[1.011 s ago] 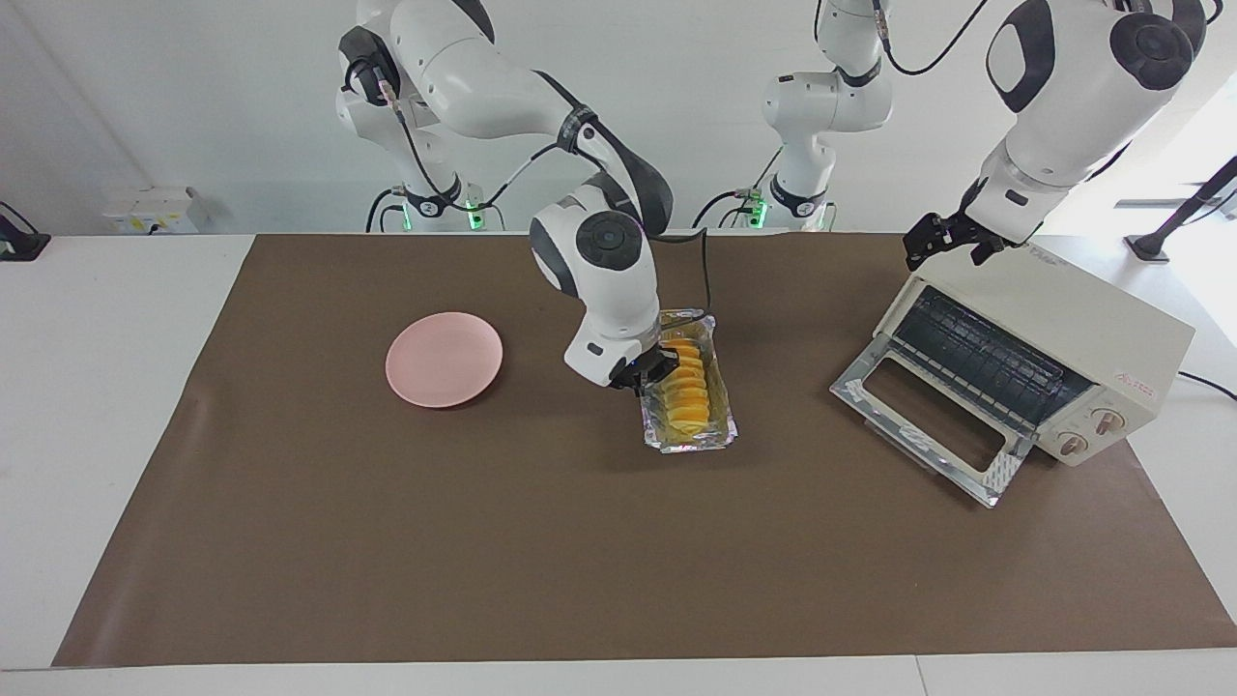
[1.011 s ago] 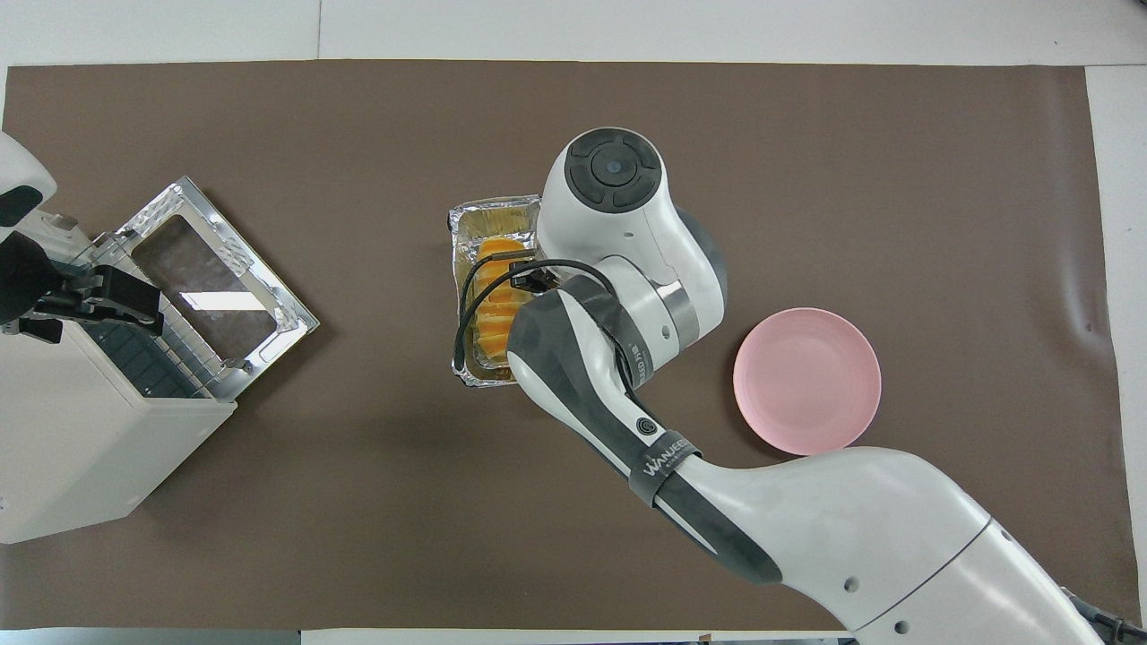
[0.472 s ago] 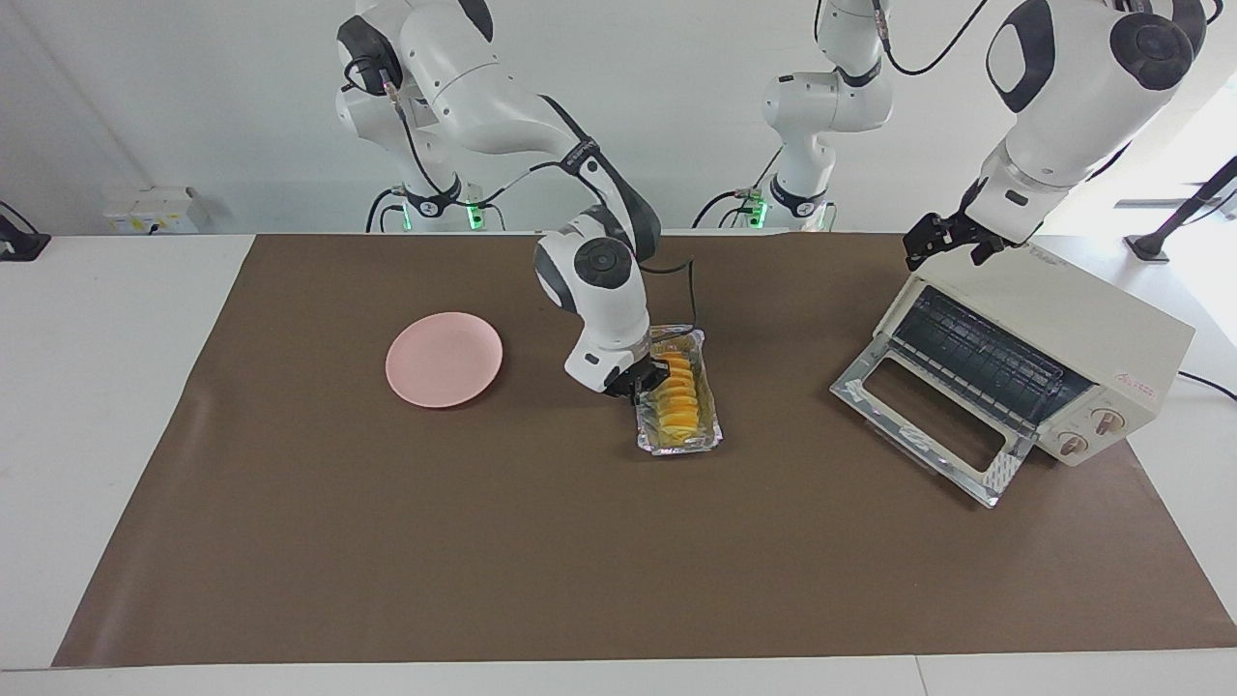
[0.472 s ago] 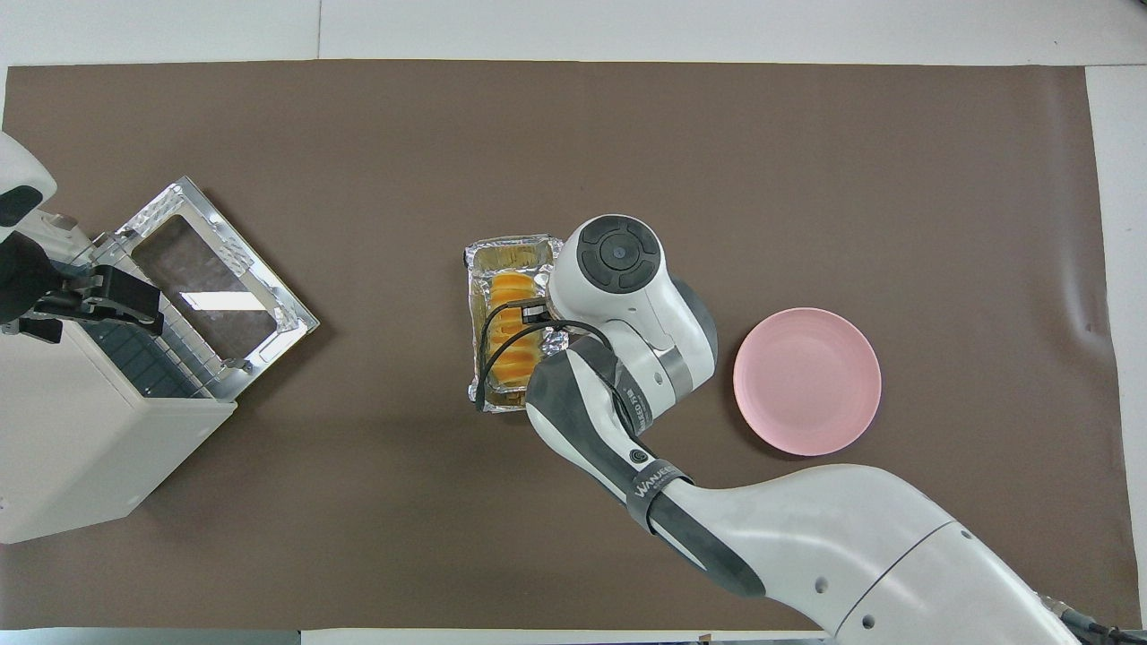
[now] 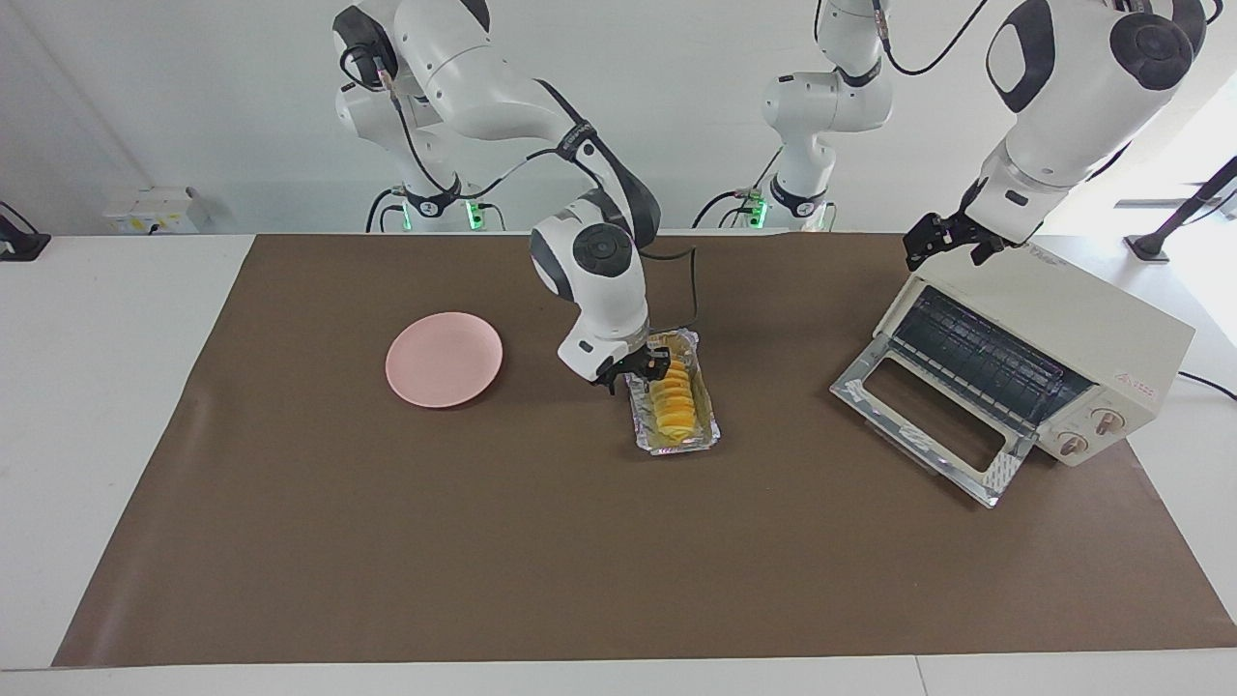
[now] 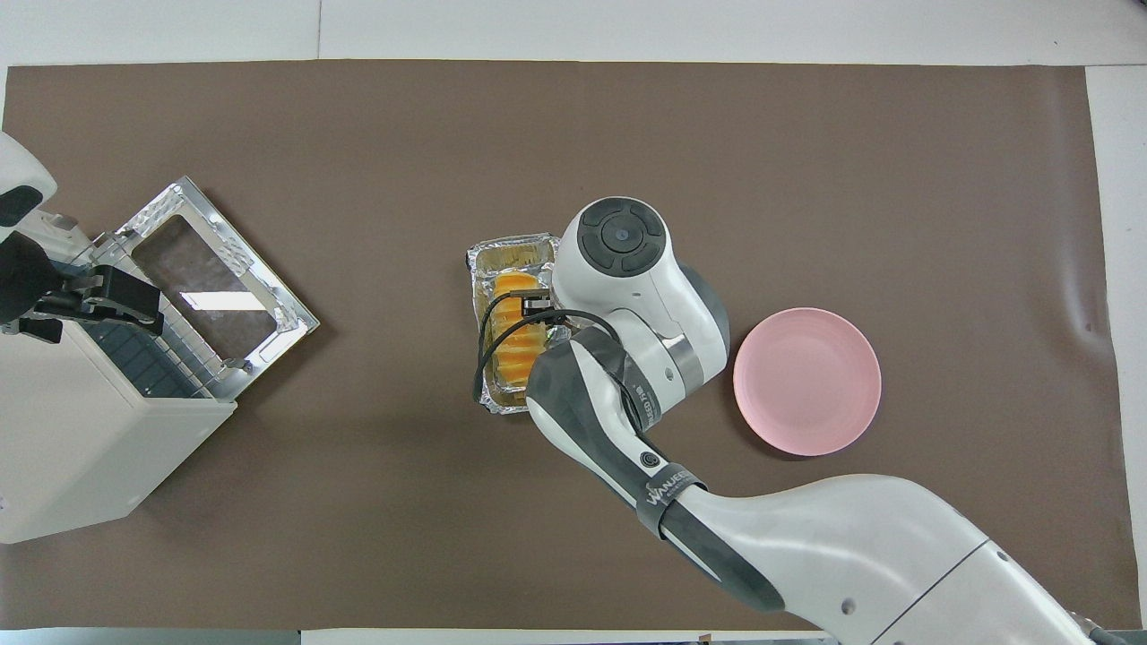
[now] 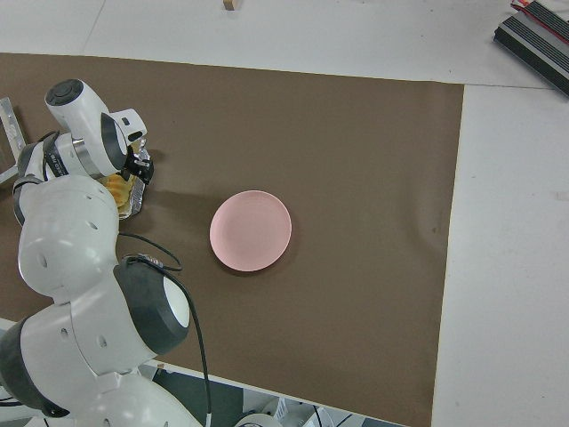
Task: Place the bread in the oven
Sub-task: 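Release the tray and withdraw the right gripper to rest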
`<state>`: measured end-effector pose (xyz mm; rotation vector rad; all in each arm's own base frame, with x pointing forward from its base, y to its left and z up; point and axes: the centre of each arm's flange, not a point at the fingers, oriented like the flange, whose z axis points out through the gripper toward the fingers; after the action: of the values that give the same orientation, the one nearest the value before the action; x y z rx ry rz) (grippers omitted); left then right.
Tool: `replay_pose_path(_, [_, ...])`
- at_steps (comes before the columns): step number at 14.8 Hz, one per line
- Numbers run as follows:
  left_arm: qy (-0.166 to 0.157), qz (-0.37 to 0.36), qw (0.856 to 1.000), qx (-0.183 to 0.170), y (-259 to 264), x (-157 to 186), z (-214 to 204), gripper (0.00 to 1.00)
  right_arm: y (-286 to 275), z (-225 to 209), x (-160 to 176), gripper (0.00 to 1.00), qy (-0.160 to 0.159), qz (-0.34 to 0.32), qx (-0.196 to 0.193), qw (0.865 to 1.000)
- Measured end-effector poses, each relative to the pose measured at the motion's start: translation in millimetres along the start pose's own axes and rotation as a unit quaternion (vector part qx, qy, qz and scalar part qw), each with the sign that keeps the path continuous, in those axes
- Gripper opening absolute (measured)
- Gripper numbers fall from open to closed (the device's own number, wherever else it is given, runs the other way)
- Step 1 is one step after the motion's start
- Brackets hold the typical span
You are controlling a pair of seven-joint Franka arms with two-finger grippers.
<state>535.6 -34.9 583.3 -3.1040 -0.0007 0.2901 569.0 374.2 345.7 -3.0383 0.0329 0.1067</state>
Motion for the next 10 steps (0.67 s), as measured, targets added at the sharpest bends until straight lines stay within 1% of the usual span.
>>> replay_pose_path(1, [0.0,0.0,1.0,0.0,0,0,0,1.0,7,-15,6,0.74,-0.005,0.007,-0.004,1.0])
replay_pose_path(2, [0.0,0.0,1.0,0.0,0,0,0,1.0,19,-33,14,0.86,-0.007,0.016,-0.006,1.0])
replay_pose_path(4, [0.0,0.0,1.0,0.0,0,0,0,1.0,53,-68,28,1.0,-0.006,0.017,-0.008,1.0])
replay_pose_path(8, [0.0,0.0,1.0,0.0,0,0,0,1.0,143,-127,50,1.0,0.005,-0.049,-0.011,0.999])
replay_pose_path(10, [0.0,0.0,1.0,0.0,0,0,0,1.0,187,-147,55,1.0,0.002,-0.075,-0.015,0.997])
